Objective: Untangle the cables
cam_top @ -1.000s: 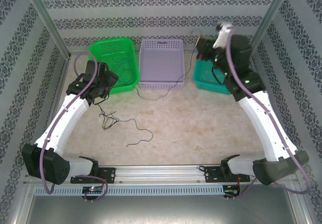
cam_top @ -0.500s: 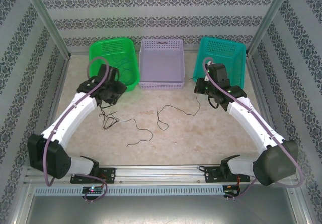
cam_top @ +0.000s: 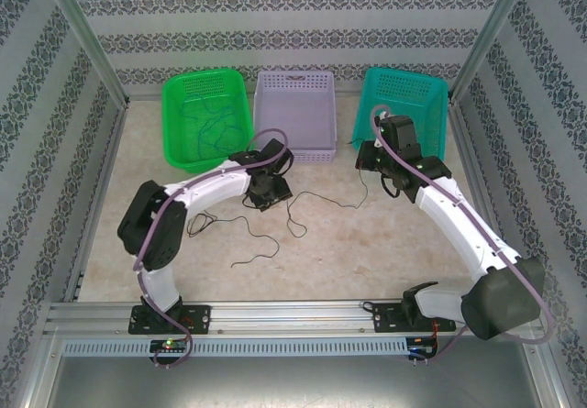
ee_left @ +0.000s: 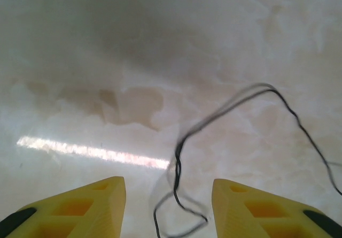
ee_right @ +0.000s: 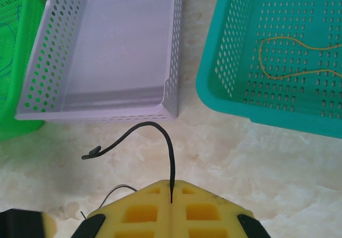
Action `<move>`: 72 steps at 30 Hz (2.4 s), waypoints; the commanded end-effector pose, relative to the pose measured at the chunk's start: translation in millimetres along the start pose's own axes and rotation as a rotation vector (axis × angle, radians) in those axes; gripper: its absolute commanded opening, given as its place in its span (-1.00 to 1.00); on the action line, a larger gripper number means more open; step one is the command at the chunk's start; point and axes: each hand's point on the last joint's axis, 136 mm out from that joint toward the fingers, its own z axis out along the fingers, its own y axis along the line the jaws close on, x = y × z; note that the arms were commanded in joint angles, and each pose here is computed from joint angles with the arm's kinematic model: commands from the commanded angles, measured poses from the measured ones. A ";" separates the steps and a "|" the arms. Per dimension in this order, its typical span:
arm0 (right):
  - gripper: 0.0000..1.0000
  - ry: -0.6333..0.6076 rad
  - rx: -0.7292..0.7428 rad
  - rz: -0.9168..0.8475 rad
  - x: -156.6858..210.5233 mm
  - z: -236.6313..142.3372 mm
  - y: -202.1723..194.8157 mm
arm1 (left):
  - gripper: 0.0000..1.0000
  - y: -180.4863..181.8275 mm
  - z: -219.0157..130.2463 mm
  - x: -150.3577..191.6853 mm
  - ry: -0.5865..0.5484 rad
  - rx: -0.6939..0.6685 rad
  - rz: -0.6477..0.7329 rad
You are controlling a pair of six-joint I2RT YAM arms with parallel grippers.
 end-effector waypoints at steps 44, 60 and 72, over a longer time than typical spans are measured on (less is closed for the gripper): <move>-1.00 -0.296 0.317 0.153 -110.6 -65.3 -121.6 | -1.00 164.7 -103.2 -78.0 -0.314 -0.183 -0.171; -1.00 -0.391 0.404 0.227 -141.9 -93.9 -159.8 | -1.00 280.1 -171.9 -117.8 -0.482 -0.295 -0.491; -1.00 -0.490 0.056 0.220 -185.0 -79.6 -109.9 | -1.00 253.6 -162.4 -114.1 -0.419 -0.123 -0.490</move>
